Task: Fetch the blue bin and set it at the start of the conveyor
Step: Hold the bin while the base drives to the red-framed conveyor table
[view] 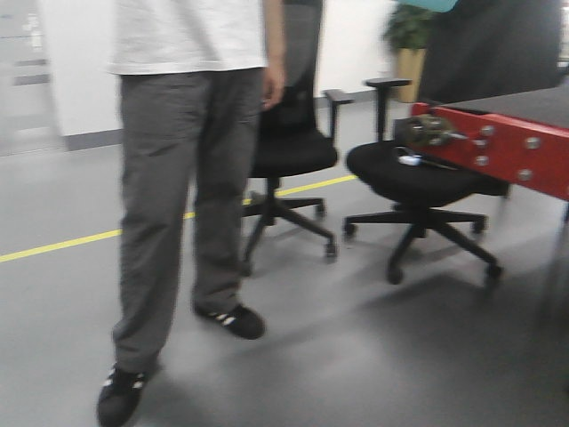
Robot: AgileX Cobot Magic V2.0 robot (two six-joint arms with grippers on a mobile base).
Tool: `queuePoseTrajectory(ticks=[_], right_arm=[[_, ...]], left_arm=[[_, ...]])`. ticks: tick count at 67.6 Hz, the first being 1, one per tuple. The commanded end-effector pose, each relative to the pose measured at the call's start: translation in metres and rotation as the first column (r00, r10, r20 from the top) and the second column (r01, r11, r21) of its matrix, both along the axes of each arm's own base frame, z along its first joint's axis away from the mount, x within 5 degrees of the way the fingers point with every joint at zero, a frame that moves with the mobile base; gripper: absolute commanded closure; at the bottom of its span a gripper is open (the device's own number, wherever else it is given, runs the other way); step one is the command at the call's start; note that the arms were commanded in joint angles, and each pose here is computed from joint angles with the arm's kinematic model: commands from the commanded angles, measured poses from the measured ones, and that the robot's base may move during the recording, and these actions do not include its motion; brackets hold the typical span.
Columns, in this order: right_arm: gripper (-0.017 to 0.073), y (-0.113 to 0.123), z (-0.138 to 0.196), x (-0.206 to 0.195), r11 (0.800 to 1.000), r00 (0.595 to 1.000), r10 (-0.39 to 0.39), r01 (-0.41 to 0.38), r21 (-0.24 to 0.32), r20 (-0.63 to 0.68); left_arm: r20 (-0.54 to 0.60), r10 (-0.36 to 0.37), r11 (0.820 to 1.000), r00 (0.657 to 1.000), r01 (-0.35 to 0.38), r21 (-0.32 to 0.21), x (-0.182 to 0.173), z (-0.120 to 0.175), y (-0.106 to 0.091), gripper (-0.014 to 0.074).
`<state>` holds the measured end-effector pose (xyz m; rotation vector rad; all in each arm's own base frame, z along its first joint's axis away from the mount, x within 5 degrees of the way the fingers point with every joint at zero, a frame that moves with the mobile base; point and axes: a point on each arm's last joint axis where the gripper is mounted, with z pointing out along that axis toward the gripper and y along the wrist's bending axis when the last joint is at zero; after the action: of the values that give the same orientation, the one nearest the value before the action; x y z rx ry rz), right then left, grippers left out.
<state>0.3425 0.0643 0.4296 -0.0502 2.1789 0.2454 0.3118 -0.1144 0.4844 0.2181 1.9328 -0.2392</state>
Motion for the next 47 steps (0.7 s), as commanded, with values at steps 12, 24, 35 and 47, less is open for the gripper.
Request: queuePoseTrajectory(ticks=[12, 24, 35, 47], right_arm=[[0.0711, 0.0012, 0.003, 0.0032, 1.0, 0.999, 0.013, -0.012, -0.014, 0.044], [0.0711, 0.0011, 0.0035, 0.003, 1.0, 0.999, 0.013, -0.012, -0.014, 0.047], [0.0711, 0.0011, 0.0038, 0.0031, 1.0, 0.999, 0.013, -0.012, -0.013, 0.05], [0.0711, 0.0011, 0.0039, 0.0032, 1.0, 0.999, 0.013, -0.012, -0.013, 0.053]], left_arm=[[0.074, -0.039, 0.993, 0.996, 0.047, -0.111, -0.0071, 0.0154, -0.0065, 0.0705], [0.074, -0.039, 0.993, 0.996, 0.047, -0.111, -0.0071, 0.0154, -0.0065, 0.0705], [0.074, -0.039, 0.993, 0.996, 0.047, -0.111, -0.0071, 0.0154, -0.0065, 0.0705], [0.075, -0.038, 0.993, 0.996, 0.046, -0.109, -0.0071, 0.0154, -0.0064, 0.0705]])
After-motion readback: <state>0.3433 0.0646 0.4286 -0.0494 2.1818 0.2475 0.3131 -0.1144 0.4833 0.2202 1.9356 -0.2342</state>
